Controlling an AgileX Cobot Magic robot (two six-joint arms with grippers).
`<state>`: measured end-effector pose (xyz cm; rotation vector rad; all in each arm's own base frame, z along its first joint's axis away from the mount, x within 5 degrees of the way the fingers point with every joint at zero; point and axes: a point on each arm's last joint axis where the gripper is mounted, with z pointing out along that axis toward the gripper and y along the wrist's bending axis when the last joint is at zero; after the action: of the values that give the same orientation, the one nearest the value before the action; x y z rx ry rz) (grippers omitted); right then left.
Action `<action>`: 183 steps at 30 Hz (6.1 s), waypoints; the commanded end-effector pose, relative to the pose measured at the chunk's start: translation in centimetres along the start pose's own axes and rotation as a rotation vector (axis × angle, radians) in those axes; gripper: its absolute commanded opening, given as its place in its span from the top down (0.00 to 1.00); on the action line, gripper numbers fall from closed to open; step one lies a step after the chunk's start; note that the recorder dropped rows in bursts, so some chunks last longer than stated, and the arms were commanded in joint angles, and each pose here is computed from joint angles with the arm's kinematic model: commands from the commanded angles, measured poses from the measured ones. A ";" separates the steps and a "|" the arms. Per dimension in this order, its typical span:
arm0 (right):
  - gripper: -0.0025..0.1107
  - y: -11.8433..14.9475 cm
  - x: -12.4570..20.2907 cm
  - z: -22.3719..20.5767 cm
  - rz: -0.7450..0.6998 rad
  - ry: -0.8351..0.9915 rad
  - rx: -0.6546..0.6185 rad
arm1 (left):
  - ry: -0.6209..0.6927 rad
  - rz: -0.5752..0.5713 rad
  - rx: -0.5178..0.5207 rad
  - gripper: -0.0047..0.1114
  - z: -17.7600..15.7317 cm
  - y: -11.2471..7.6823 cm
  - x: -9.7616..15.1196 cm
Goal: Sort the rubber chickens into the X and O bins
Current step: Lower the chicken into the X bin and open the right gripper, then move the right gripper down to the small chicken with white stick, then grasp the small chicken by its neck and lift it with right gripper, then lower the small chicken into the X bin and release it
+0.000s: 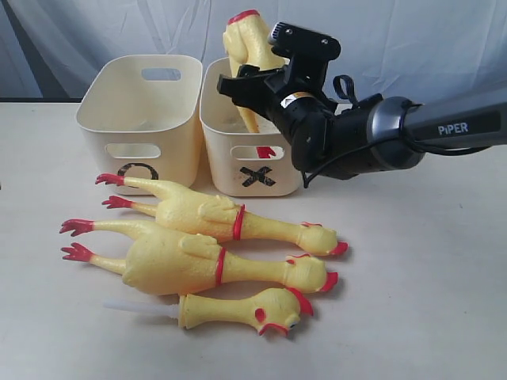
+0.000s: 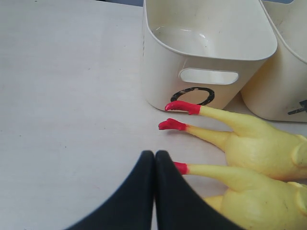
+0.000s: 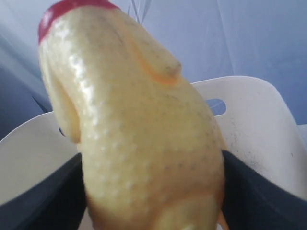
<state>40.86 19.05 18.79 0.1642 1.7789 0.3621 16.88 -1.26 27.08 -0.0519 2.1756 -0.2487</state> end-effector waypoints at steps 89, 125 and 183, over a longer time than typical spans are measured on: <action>0.55 7.7 10.7 -12.7 -1.243 1.205 -0.666 | 0.009 0.007 0.005 0.96 0.0 -0.1 0.0; 0.99 8.2 10.1 -14.6 -1.118 1.338 -0.749 | 0.007 0.013 0.001 0.96 0.0 0.0 0.0; 0.99 2.8 -4.4 -2.7 -0.530 -0.067 -0.045 | 0.002 0.015 -0.002 0.96 0.0 0.0 0.0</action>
<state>38.26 21.25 24.87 -0.3857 1.6491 0.0471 16.80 -1.29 26.98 -0.0392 2.1900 -0.2450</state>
